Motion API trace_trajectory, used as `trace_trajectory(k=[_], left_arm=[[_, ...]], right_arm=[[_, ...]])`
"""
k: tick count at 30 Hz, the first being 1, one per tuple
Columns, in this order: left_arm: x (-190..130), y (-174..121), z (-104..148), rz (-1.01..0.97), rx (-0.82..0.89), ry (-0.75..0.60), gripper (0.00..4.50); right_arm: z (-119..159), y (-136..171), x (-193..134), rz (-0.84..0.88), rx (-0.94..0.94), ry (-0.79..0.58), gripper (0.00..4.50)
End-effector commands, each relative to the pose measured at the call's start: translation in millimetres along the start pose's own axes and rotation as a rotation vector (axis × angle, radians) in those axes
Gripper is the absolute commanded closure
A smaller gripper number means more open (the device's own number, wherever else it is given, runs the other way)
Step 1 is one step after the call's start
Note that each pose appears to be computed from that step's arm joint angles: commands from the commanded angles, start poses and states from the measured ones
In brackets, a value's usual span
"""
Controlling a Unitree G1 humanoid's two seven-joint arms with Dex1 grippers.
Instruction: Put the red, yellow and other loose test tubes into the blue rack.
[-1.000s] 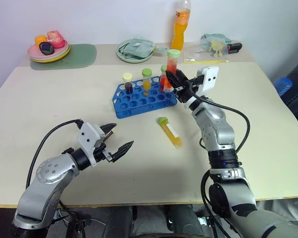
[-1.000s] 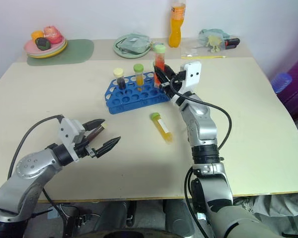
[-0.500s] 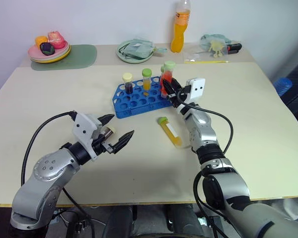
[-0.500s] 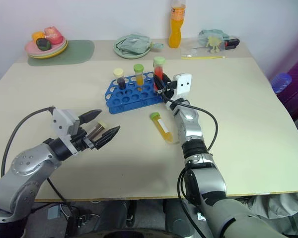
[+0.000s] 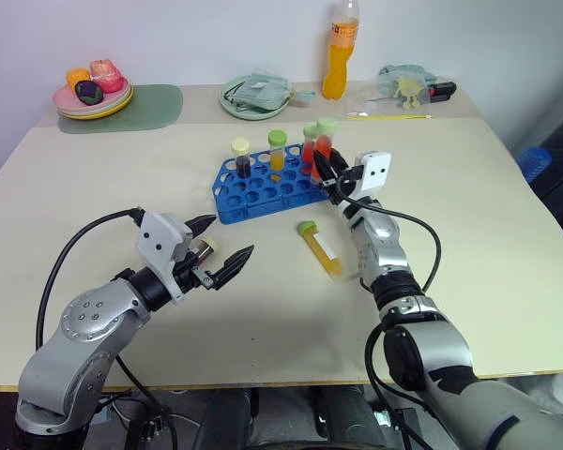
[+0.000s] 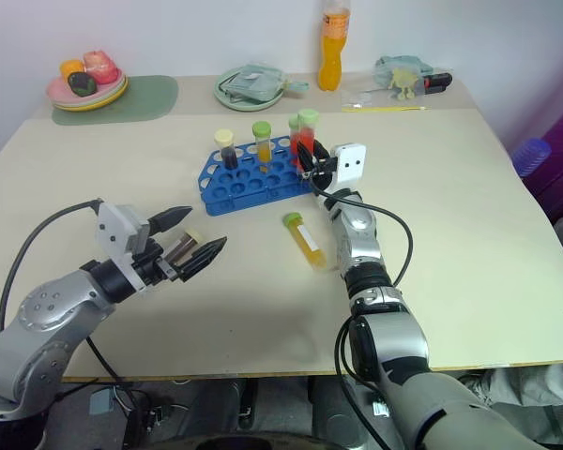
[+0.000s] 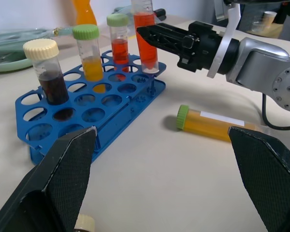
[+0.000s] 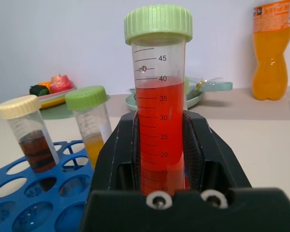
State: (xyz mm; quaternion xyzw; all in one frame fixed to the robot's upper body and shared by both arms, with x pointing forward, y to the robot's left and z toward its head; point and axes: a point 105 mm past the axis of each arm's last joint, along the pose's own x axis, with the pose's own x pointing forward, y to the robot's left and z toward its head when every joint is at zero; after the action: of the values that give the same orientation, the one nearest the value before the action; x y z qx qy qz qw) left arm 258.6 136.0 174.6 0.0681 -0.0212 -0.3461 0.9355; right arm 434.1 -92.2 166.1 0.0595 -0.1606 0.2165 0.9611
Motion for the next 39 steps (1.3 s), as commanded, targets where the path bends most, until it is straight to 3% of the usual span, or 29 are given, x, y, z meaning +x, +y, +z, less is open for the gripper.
trace_trajectory(k=[1, 23, 26, 30, 31, 35, 39], left_arm=[[-1.7, -1.2, 10.4, -0.006, 0.037, -0.036, 0.00], [-5.6, -2.4, 1.4, -0.008, 0.028, -0.030, 0.00], [-7.3, -1.4, -1.2, -0.005, 0.026, -0.026, 0.00], [-9.3, -1.1, -4.1, -0.004, 0.024, -0.025, 0.00], [-9.9, -1.2, -5.0, -0.003, 0.024, -0.024, 0.00], [-15.8, 3.6, -8.5, 0.029, 0.031, -0.016, 0.00], [-27.3, 13.7, -11.7, 0.070, 0.051, 0.005, 0.00]], right_arm=[[10.9, -2.3, 4.8, -0.014, -0.033, -0.041, 3.61], [-7.9, 1.2, 0.7, -0.052, -0.058, -0.025, 3.61], [-8.4, 0.6, -0.6, -0.050, -0.032, -0.032, 2.38], [2.5, -1.9, 2.0, -0.056, -0.016, -0.074, 0.33], [9.3, -5.8, 3.1, -0.069, -0.020, -0.094, 0.08], [44.5, -24.8, -1.6, -0.051, -0.068, -0.156, 0.08], [69.2, -34.2, -27.6, 0.073, -0.142, -0.038, 0.08]])
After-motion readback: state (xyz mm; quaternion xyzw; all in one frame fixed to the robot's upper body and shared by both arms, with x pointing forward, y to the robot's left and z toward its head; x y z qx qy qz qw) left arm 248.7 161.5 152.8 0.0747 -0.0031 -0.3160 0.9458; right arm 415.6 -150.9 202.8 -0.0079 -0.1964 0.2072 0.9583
